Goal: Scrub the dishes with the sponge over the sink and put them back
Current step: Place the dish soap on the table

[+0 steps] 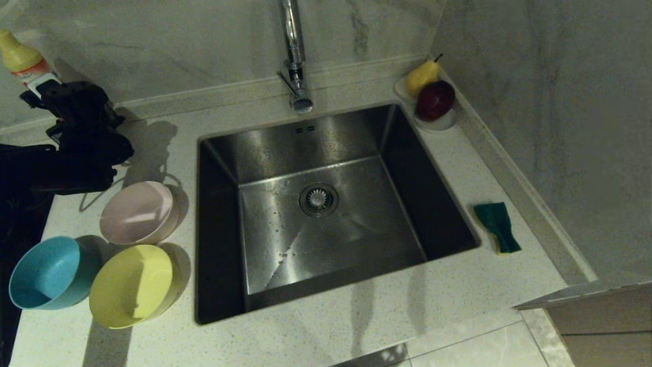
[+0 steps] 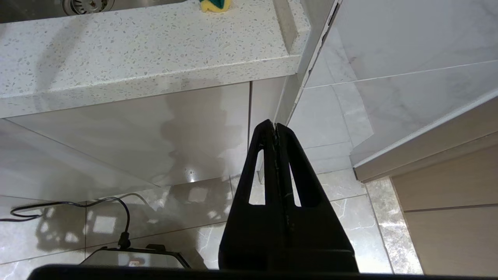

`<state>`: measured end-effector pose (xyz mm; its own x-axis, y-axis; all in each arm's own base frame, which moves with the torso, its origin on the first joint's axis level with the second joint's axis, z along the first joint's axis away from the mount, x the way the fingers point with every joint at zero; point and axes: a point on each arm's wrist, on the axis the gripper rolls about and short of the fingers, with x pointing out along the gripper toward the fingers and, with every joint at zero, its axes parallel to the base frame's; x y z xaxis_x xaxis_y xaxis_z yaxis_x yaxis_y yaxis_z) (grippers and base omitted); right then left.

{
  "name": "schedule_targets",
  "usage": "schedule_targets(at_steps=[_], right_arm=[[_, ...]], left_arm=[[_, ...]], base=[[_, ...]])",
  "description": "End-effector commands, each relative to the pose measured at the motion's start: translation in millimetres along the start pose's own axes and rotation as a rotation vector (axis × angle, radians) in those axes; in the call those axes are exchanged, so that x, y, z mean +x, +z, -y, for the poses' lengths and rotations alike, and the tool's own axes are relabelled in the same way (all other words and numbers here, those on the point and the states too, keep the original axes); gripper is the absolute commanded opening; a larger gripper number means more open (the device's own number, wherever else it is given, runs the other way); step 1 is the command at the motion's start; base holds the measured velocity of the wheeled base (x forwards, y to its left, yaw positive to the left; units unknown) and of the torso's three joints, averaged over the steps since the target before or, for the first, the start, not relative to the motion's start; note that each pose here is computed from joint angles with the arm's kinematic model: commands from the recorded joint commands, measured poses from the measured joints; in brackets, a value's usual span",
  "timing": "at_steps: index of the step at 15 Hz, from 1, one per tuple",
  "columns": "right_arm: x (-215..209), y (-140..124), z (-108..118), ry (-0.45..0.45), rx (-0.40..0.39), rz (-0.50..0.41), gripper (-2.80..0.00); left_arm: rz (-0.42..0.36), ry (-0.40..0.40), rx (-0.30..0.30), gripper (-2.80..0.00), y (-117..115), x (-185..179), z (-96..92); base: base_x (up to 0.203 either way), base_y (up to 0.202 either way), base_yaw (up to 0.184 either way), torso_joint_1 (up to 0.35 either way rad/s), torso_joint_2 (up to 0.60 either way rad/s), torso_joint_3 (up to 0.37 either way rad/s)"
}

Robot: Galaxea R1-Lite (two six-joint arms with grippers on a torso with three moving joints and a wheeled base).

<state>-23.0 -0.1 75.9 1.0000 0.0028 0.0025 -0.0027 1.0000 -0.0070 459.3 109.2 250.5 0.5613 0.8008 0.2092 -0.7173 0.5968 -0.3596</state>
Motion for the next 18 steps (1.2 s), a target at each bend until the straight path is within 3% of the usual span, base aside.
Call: schedule_targets(at_steps=[1, 8, 9, 15, 18], right_arm=[[0, 0, 0, 0.002, -0.001, 0.001, -2.8], [0, 0, 0, 0.001, -0.001, -0.001, -2.8], [0, 0, 0, 0.001, -0.001, 0.001, -2.8], [0, 0, 0, 0.0, -0.001, 0.001, -2.8], [0, 0, 0, 0.001, -0.001, -0.001, -2.8]], left_arm=[[-0.006, 0.006, 0.005, -2.8, -11, 2, 0.0], [-0.001, 0.014, 0.009, -2.8, -17, 3, -0.5], [-0.003, 0.02, 0.013, 0.0, -18, 3, -0.9], [0.014, 0.024, -0.003, 0.0, -5, 0, 0.2], [0.064, 0.017, -0.057, 0.0, 36, -7, 0.9]], base=[[0.0, 0.0, 0.0, 0.0, 0.0, 0.0], [0.0, 0.0, 0.0, 0.0, 0.0, 0.0], [0.0, 0.0, 0.0, 0.0, 0.0, 0.0], [0.0, 0.0, 0.0, 0.0, 0.0, 0.0], [0.0, 0.0, 0.0, 0.0, 0.0, 0.0]])
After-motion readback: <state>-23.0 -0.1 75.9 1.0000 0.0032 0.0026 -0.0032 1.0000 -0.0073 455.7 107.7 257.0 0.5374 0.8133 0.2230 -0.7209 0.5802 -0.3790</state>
